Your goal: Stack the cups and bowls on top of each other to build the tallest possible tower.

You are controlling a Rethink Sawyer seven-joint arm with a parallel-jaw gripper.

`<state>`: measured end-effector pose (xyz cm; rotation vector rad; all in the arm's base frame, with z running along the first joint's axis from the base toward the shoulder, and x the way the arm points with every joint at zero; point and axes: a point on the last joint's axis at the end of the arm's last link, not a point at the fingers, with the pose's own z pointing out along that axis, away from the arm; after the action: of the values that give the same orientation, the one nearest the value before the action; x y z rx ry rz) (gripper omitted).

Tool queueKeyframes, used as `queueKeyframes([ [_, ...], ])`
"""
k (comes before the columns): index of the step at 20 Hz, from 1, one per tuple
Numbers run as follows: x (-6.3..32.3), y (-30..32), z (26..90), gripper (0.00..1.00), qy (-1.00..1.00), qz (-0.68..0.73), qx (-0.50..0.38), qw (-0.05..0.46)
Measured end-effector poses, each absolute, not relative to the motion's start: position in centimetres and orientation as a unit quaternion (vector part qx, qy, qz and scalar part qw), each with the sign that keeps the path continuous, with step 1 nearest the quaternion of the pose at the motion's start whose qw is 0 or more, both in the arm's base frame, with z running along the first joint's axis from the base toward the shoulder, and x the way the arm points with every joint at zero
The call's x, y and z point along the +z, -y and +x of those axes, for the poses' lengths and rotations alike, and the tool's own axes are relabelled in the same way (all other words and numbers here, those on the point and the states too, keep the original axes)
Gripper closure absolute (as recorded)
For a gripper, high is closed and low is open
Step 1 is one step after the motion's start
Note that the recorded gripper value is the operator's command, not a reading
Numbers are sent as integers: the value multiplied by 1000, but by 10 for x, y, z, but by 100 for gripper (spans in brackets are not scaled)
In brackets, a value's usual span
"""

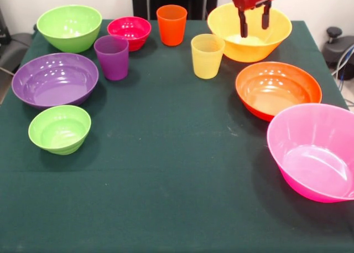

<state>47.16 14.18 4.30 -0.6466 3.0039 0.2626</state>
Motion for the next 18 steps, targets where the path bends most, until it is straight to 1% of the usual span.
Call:
queueKeyframes([
  [10,32,-127,482,0,-967,-233,104,23],
  [16,23,-132,474,0,-969,-231,88,9],
  [18,22,-137,476,0,-976,-202,80,6],
])
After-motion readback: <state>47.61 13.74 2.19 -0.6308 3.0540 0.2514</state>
